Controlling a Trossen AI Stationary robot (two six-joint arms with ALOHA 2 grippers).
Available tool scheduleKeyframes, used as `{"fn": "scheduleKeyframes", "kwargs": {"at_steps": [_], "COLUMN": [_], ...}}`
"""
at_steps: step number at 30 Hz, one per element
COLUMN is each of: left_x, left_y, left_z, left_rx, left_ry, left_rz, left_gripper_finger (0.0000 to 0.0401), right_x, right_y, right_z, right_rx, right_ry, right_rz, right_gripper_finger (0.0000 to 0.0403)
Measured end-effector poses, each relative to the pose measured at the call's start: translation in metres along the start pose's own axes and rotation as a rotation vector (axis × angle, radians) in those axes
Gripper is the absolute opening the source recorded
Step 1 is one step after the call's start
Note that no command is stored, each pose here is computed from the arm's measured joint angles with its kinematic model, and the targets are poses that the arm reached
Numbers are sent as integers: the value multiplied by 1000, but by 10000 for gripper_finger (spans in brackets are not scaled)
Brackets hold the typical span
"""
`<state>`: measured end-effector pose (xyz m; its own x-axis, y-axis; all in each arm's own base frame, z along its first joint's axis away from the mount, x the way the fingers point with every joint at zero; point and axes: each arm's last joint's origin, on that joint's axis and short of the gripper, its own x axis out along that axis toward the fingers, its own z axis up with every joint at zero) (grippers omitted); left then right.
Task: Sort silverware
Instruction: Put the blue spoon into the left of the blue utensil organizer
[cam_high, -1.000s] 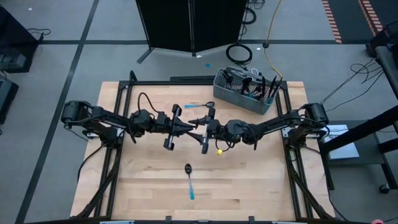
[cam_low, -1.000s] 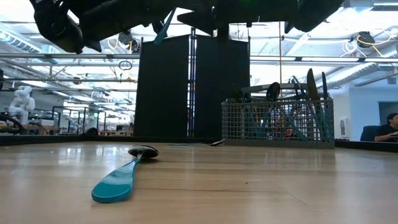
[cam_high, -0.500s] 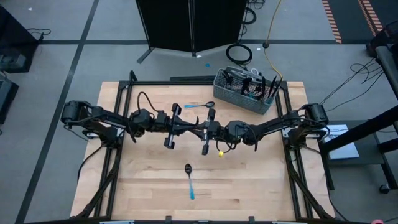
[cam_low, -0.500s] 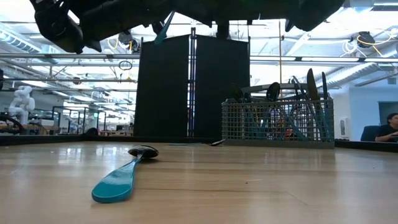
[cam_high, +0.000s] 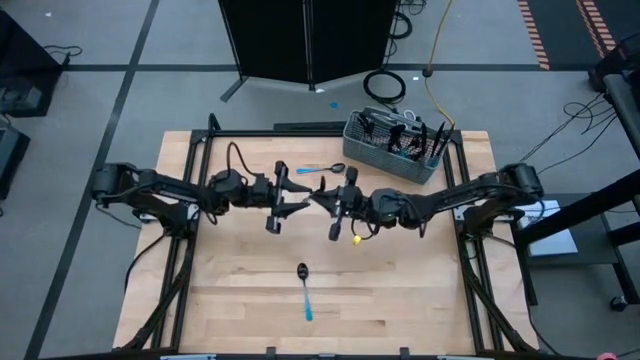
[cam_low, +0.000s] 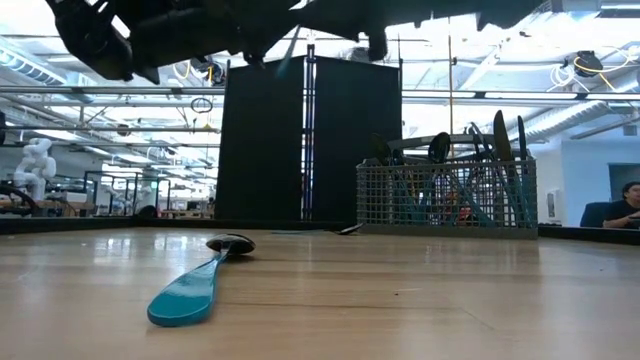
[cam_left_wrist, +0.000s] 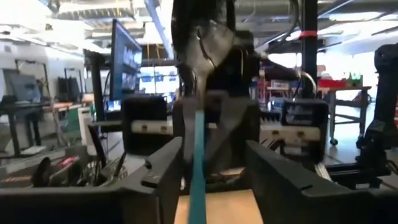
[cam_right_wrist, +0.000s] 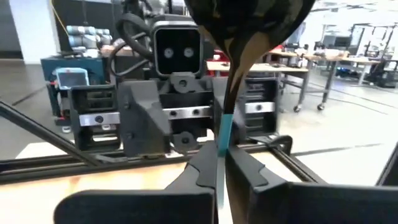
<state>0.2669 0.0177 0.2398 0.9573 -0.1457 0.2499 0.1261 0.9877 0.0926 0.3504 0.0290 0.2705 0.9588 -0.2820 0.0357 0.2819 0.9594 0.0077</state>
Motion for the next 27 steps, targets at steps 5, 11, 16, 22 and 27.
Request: {"fn": "scheduleKeyframes", "kwargs": {"at_steps": [5,11,16,22,27], "left_x": [-11,-36,-61,-90,-104], "left_y": [9,14,13,15,13], "left_z": [14,36,36,27,26], "left_rx": [10,68,131,194,212], "left_ry": [52,167,292,228,154], "left_rz": [35,76,137,366,395], "left_gripper_finger": [186,187,187,187,187], "right_x": [-15,-33,-39,-39,-48], "right_y": [-9,-48,-96,-150,-176], "right_z": [18,36,40,26,16], "right_rx": [-26,-49,-56,-45,16], "right_ry": [52,161,242,352,431], "right_rz": [-57,-273,-430,-658,-821], "right_gripper_finger": [1,0,0,0,0]}}
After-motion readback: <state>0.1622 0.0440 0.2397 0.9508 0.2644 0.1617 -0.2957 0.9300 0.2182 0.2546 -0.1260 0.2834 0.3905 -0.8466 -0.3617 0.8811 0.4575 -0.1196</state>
